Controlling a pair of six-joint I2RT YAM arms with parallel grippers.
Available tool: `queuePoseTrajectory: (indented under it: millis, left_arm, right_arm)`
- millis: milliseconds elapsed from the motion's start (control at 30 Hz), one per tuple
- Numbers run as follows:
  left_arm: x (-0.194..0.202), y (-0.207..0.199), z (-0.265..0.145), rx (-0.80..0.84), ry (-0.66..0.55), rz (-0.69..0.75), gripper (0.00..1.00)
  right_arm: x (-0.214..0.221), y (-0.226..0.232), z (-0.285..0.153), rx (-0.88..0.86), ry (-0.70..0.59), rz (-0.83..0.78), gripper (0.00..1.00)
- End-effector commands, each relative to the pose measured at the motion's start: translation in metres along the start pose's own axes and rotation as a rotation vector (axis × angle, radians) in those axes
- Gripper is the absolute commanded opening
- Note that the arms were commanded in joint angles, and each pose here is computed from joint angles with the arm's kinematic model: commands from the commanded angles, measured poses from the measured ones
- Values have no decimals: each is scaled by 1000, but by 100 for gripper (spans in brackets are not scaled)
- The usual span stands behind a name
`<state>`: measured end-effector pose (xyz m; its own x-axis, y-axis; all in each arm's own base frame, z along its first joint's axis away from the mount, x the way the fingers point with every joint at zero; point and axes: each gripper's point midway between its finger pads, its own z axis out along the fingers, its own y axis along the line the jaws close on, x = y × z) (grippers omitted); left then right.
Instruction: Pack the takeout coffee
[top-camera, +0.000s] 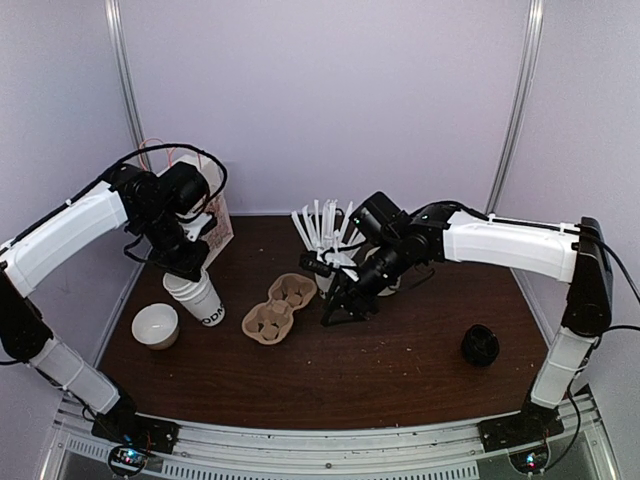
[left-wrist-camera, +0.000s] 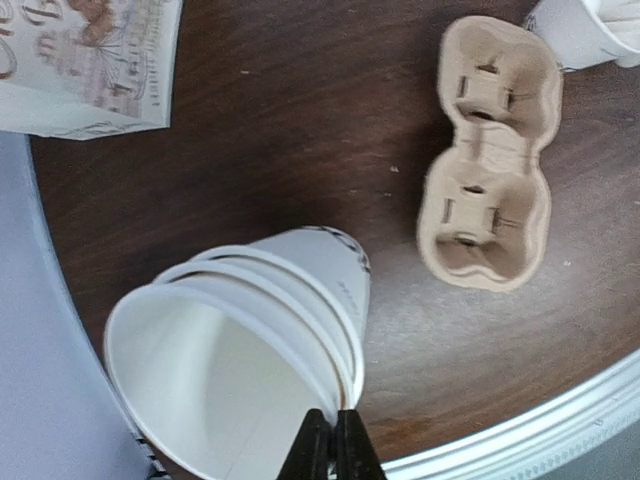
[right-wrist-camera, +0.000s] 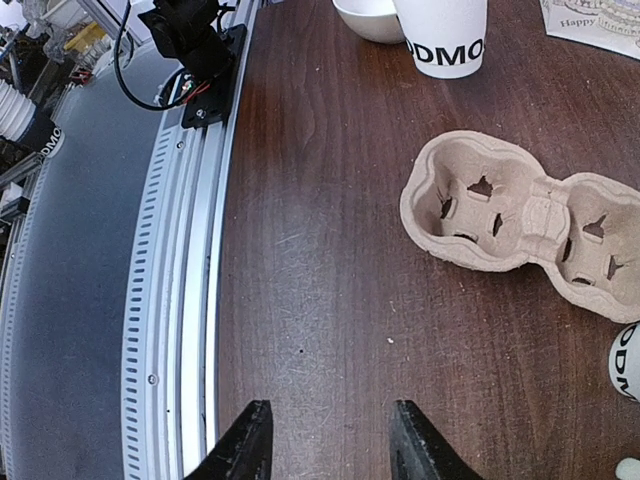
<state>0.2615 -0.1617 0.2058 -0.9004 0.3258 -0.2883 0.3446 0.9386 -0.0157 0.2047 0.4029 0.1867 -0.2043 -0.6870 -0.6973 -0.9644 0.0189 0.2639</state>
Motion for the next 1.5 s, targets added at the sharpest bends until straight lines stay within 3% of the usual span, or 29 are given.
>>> queuePoseTrajectory:
  millis: [0, 33, 67, 100, 133, 167, 200, 233, 267, 300, 333, 367, 400, 433, 467, 500, 533, 567, 600, 633, 667, 767, 900, 1300, 1467]
  left_arm:
    - [0, 49, -14, -368, 15, 67, 0]
    - [10, 50, -9, -322, 113, 51, 0]
    - [10, 20, -6, -112, 110, 40, 0]
    - [-2, -7, -9, 21, 8, 44, 0]
    - [-13, 5, -14, -129, -92, 71, 0]
    - [-15, 28, -18, -345, -80, 122, 0]
    - [-6, 37, -15, -347, 36, 99, 0]
    - [0, 6, -8, -51, 111, 33, 0]
    - [-6, -26, -4, 149, 45, 29, 0]
    - [-24, -23, -13, 44, -106, 54, 0]
    - [-31, -4, -18, -161, -140, 104, 0]
    - [-23, 10, -17, -241, -37, 102, 0]
    - [-6, -8, -2, -32, 106, 55, 0]
    - [-17, -36, 3, 166, 48, 29, 0]
    - [-20, -31, -2, 36, -52, 69, 0]
    - [-22, 3, -6, -283, -65, 140, 0]
    - [-17, 34, -15, -439, 29, 125, 0]
    - [-12, 21, -6, -267, 101, 78, 0]
    - [-16, -11, -4, -40, 38, 57, 0]
    - [-26, -30, -8, 59, -83, 48, 0]
    - [-28, -31, -11, 69, -136, 37, 0]
    - [-25, -8, -17, 8, -107, -31, 0]
    - [-21, -19, -23, 103, -165, -67, 0]
    - [5, -24, -35, 174, -165, -110, 0]
    - [7, -25, -31, 179, -156, -107, 0]
  right_arm:
    - [-15, 8, -13, -6, -49, -11, 43]
    - [-14, 8, -14, 0, -49, -14, 43]
    - [-13, 8, -14, 5, -46, -17, 44]
    - [-12, 8, -15, 8, -46, -18, 44]
    - [-12, 8, -16, 10, -45, -18, 44]
    - [-12, 9, -16, 7, -47, -20, 44]
    - [-14, 9, -17, 7, -50, -21, 44]
    - [-14, 9, -17, 7, -48, -21, 44]
    - [-14, 9, -17, 5, -47, -23, 44]
    - [-14, 9, -16, 5, -45, -27, 44]
    - [-14, 9, -17, 7, -46, -27, 44]
    - [-14, 8, -15, 8, -43, -26, 44]
    - [-13, 8, -15, 7, -43, -23, 44]
    - [-13, 8, -14, 4, -42, -20, 44]
    - [-13, 9, -14, -1, -45, -21, 44]
    - [-14, 8, -14, 2, -49, -19, 44]
    - [-16, 6, -13, 7, -52, -12, 44]
    - [-19, 2, -13, 22, -58, 2, 44]
    - [-24, -4, -13, 45, -69, 26, 44]
    - [-32, -10, -13, 67, -87, 51, 45]
    - [-38, -17, -11, 89, -101, 87, 47]
    - [-61, -35, -3, 107, -167, 220, 50]
    - [-93, -49, 15, 42, -257, 413, 55]
    - [-152, -60, 72, -96, -329, 605, 60]
    - [-161, -56, 96, -138, -324, 614, 79]
